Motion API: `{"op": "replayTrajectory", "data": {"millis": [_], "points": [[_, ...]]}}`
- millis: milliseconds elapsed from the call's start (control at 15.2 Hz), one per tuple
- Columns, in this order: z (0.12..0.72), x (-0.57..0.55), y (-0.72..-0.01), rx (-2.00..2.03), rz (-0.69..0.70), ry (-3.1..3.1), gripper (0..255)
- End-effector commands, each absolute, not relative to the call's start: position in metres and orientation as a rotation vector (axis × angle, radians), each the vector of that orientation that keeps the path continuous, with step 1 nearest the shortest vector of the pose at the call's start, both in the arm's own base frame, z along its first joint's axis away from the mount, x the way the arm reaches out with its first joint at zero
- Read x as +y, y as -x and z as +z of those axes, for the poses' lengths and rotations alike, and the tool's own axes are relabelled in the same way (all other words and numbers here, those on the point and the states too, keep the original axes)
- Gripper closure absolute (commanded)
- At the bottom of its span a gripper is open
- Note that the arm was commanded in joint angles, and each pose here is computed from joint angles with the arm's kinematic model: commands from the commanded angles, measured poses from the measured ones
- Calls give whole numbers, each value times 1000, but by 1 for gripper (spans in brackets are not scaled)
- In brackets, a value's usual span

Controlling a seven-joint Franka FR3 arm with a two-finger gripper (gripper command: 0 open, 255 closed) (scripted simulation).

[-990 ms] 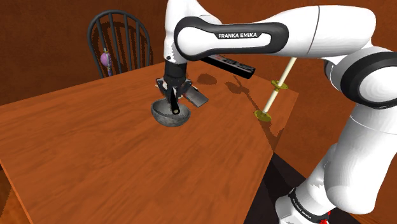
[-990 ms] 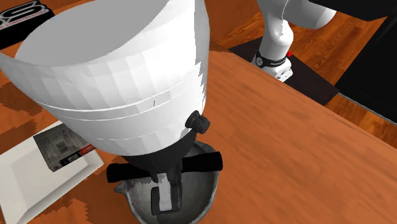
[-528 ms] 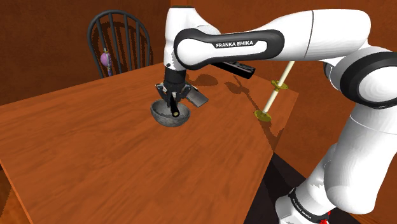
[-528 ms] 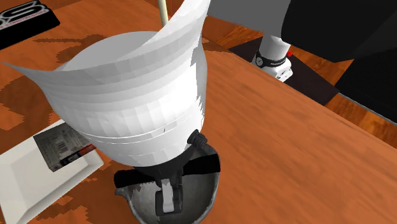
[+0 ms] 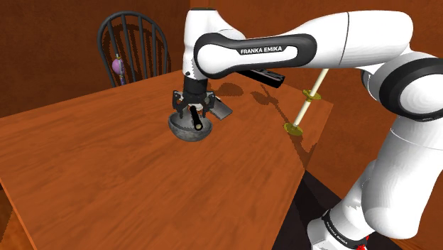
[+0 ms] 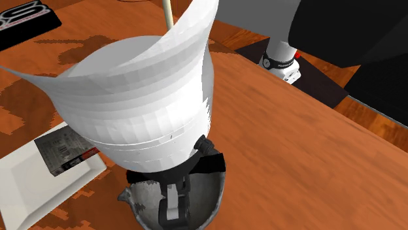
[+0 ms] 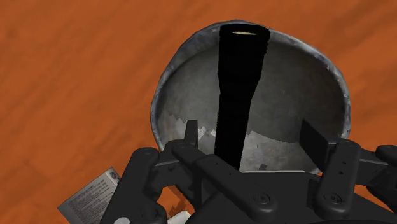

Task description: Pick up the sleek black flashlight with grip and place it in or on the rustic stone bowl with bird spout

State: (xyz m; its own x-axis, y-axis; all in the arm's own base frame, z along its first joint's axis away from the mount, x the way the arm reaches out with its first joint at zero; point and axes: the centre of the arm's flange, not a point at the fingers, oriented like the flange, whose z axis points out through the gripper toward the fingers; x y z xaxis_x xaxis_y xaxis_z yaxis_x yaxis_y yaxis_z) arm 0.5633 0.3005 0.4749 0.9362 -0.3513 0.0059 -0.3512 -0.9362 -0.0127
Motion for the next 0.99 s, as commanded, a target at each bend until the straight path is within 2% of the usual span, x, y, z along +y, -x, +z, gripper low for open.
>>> {"op": "replayTrajectory", "data": {"millis": [0,132,396,924], "points": [[475,301,-563,559,-11,3080,0],[474,300,-564,559,-11,3080,0],[524,300,-563,559,-11,3080,0],[524,300,-563,559,-11,3080,0]]}}
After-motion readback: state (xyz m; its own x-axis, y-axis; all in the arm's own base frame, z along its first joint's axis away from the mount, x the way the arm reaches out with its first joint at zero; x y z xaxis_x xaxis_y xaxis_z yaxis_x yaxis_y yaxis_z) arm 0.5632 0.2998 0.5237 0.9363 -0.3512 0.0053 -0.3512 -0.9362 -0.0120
